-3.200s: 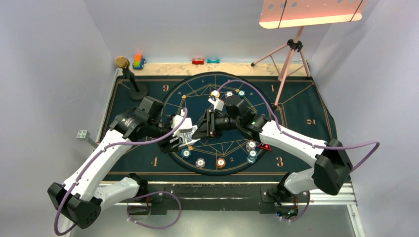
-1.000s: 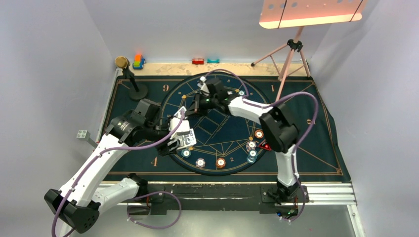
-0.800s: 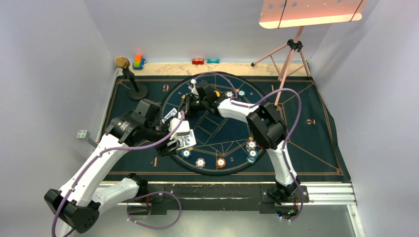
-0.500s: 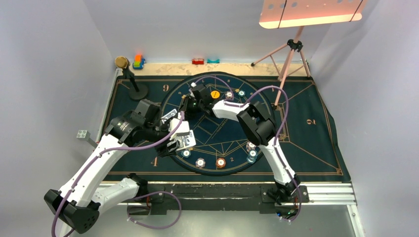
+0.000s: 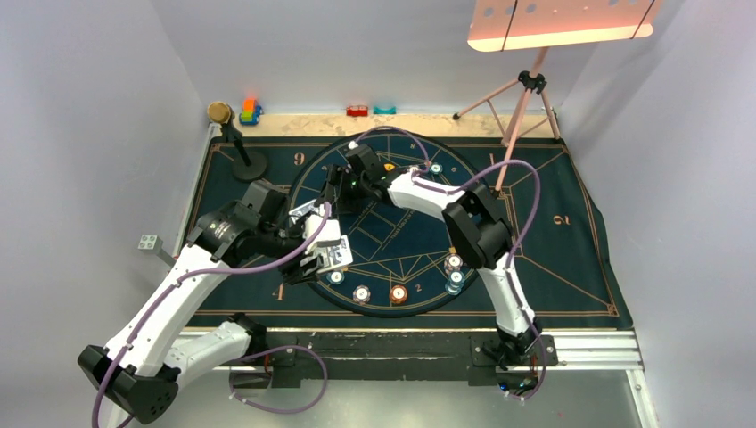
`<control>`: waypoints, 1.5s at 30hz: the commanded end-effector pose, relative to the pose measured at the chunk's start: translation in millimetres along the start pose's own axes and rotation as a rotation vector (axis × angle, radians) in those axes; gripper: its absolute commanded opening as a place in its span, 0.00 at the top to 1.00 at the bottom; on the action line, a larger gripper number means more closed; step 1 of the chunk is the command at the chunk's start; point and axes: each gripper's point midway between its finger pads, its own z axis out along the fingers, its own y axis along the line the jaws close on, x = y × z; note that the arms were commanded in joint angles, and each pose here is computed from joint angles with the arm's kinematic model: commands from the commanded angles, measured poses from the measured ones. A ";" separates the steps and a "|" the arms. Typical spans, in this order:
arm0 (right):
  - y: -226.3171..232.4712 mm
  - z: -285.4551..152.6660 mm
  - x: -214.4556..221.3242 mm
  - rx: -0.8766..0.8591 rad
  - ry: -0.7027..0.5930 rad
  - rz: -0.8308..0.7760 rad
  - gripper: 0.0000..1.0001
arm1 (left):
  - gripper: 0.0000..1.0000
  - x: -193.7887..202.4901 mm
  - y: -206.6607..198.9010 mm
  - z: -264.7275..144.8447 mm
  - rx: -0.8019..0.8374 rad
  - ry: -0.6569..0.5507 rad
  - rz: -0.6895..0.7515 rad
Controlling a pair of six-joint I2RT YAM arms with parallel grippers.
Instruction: Distribute texas hold em gaming equipment
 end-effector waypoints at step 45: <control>96.4 -209.0 121.9 -0.442 0.104 -0.252 0.18 | 1.00 -18.8 4.9 -1.3 -0.003 -0.057 0.010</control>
